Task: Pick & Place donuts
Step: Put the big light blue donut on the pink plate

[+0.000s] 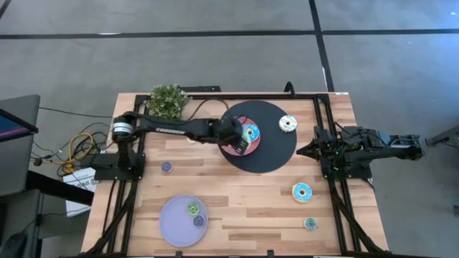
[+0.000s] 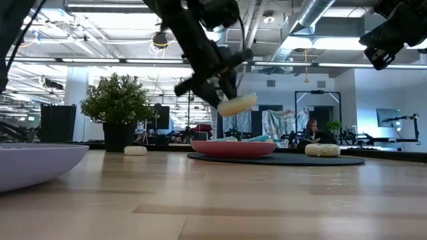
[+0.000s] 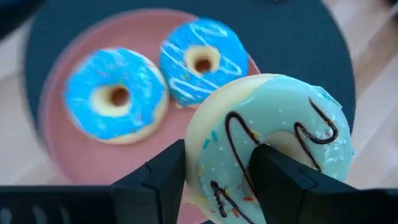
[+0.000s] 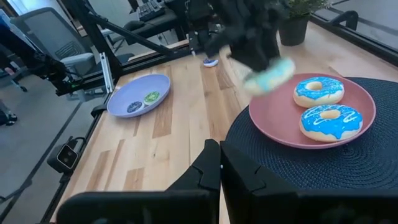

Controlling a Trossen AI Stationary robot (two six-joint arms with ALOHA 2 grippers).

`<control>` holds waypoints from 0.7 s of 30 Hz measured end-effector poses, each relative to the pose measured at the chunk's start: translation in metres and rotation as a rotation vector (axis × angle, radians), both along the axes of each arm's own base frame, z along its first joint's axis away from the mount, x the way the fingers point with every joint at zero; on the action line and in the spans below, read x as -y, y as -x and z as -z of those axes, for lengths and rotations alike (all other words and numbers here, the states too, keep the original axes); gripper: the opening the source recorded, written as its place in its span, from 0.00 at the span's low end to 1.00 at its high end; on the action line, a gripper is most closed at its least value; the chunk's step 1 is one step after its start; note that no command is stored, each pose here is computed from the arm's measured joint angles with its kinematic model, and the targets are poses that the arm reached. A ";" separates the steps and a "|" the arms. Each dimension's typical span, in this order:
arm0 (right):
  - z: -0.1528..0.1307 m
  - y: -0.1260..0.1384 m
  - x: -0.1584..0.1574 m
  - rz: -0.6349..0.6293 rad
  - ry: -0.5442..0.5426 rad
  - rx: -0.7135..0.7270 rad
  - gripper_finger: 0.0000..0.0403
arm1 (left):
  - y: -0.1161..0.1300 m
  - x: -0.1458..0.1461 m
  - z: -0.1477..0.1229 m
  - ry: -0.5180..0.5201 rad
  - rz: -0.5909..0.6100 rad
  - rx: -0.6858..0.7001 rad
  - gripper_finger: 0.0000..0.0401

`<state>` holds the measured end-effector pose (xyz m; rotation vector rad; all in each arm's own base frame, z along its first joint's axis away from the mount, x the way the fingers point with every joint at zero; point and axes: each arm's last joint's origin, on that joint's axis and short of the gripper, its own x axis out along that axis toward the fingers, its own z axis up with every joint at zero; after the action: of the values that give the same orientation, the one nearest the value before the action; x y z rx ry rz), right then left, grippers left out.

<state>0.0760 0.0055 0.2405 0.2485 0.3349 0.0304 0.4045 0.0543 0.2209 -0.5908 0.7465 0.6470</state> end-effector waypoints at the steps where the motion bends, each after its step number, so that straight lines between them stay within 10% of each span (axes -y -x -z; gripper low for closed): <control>1: 0.000 0.000 0.000 -0.005 -0.002 0.000 0.00 | -0.004 -0.001 0.004 0.019 0.021 -0.019 0.40; 9: 0.000 0.000 -0.001 -0.018 -0.006 0.000 0.00 | -0.010 -0.006 0.029 0.040 0.029 -0.303 0.40; 21: 0.000 0.000 -0.001 -0.017 -0.005 0.000 0.00 | -0.009 -0.016 0.033 0.025 -0.027 -0.310 0.40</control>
<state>0.0759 0.0060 0.2405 0.2511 0.3372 0.0482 0.4139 0.0708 0.1883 -0.5300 1.0388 0.7654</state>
